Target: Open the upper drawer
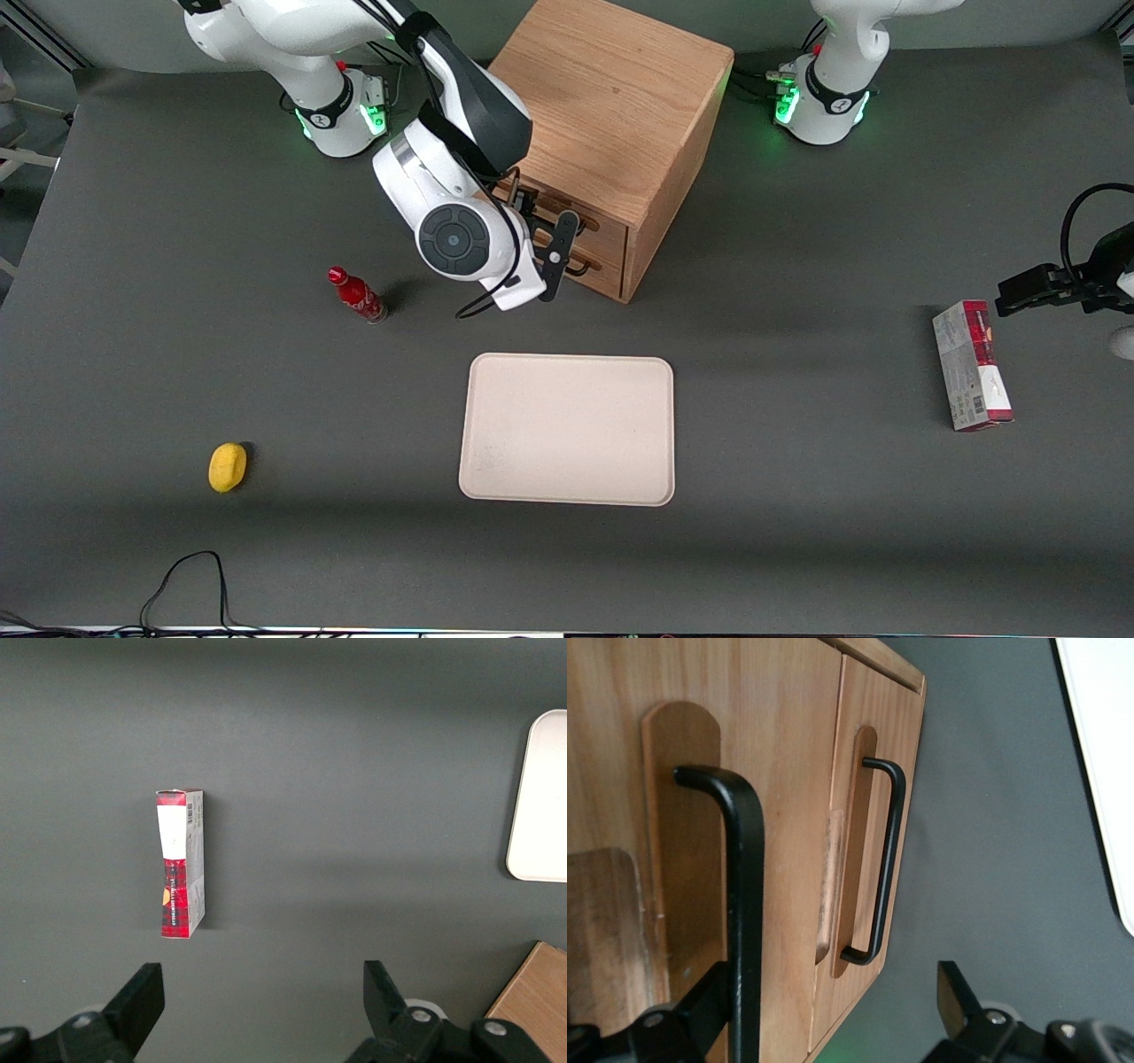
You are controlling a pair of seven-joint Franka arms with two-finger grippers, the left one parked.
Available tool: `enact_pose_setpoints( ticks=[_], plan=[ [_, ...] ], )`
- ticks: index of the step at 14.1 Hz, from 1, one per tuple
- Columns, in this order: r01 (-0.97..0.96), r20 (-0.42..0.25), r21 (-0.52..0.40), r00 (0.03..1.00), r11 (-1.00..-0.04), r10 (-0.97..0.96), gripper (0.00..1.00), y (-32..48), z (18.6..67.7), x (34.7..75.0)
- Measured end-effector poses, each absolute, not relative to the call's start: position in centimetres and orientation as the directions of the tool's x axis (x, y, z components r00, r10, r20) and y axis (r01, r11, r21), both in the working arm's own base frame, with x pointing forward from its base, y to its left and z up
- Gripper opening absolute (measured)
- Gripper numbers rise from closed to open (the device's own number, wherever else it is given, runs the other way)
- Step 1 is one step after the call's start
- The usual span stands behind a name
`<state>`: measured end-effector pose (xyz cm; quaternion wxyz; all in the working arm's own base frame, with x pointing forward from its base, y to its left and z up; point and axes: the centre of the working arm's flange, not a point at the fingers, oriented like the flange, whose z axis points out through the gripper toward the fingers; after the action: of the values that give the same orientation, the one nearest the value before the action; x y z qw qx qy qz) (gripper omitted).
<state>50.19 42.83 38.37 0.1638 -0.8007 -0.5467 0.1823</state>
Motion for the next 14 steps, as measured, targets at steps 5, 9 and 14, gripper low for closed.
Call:
enact_pose_setpoints(
  ticks=[5,9,14],
  plan=[
    [0.819,-0.100,-0.455,0.344,-0.350,0.934,1.00,43.2,37.5,50.1],
    [0.822,-0.091,-0.447,0.351,-0.353,0.932,1.00,43.4,37.0,50.4],
    [0.819,-0.075,-0.428,0.390,-0.383,0.918,1.00,42.3,36.1,52.1]
  ],
)
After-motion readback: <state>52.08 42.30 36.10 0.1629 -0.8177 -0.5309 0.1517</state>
